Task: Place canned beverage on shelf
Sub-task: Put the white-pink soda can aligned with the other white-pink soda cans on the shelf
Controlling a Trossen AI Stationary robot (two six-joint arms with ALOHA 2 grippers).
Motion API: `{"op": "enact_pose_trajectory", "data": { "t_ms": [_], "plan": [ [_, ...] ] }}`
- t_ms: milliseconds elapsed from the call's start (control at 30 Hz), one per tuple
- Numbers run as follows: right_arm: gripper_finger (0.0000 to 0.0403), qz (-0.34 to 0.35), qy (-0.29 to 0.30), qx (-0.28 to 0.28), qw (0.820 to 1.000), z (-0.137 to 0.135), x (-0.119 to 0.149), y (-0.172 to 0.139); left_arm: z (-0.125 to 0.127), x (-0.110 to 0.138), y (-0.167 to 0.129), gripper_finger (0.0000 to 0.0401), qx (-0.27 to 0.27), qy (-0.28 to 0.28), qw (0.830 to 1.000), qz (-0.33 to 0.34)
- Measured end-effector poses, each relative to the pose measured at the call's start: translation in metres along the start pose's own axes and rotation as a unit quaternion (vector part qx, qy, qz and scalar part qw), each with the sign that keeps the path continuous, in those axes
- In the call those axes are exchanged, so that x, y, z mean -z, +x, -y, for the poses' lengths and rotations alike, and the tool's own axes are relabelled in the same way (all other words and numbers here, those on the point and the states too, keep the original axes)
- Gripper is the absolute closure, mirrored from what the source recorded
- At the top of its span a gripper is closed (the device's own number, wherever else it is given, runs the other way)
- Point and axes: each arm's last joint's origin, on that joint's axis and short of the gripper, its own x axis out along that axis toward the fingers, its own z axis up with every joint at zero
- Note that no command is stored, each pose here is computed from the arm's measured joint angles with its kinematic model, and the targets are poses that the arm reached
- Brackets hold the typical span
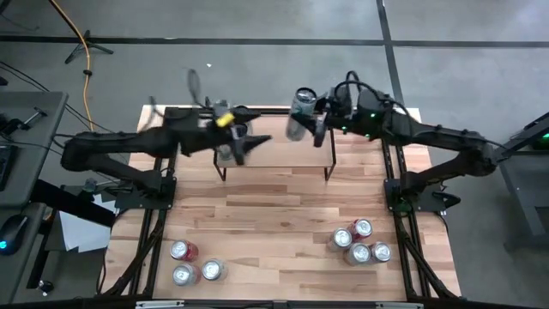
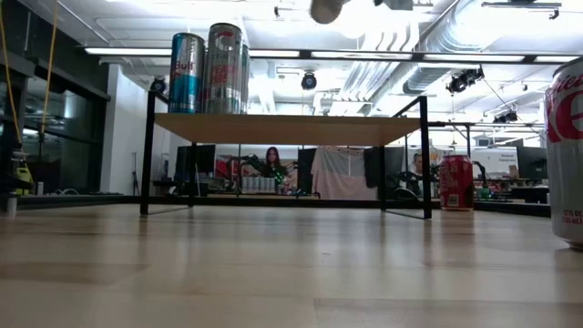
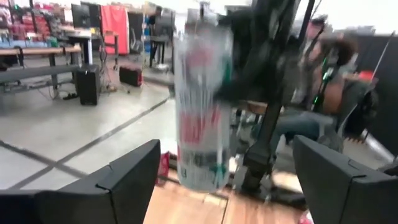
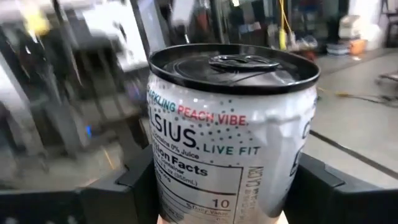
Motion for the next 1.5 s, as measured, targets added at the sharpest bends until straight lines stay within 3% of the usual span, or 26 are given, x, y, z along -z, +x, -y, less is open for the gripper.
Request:
{"op": "enact_pose_trajectory", "data": {
  "t_ms": [100, 200, 333, 467, 800, 1167, 1367, 1500],
  "plan": [
    [0.0170, -0.057, -0.033, 0.007, 0.998, 0.004, 0.011, -0.005, -0.004, -0.024, -0.032, 0.0097, 0.009, -0.027, 0.999, 0.045],
    [0.0170, -0.093, -0.044, -0.022, 0.994, 0.005, 0.034, 0.002, -0.009, -0.044, -0.063, 0.0097, 0.021, -0.051, 0.994, 0.093],
    [0.0170, -0.072, -0.039, -0.052, 0.995, 0.011, 0.074, 0.023, -0.013, -0.061, -0.092, 0.0096, 0.037, -0.077, 0.986, 0.144],
    [0.0170, -0.021, -0.034, -0.053, 0.998, 0.022, 0.094, 0.039, -0.014, -0.071, -0.108, 0.0096, 0.053, -0.098, 0.976, 0.185],
    [0.0170, -0.052, -0.043, -0.043, 0.997, 0.037, 0.132, 0.075, -0.010, -0.070, -0.101, 0.0096, 0.060, -0.106, 0.975, 0.185],
    [0.0167, -0.052, -0.061, -0.044, 0.996, 0.037, 0.136, 0.078, -0.009, -0.071, -0.101, 0.0096, 0.063, -0.112, 0.973, 0.194],
    [0.0079, -0.057, -0.061, -0.044, 0.996, 0.037, 0.135, 0.078, -0.009, -0.071, -0.101, 0.0096, 0.061, -0.102, 0.974, 0.193],
    [0.0050, -0.063, -0.067, -0.043, 0.995, 0.037, 0.137, 0.078, -0.009, -0.071, -0.101, 0.0096, 0.060, -0.102, 0.974, 0.191]
  ]
}}
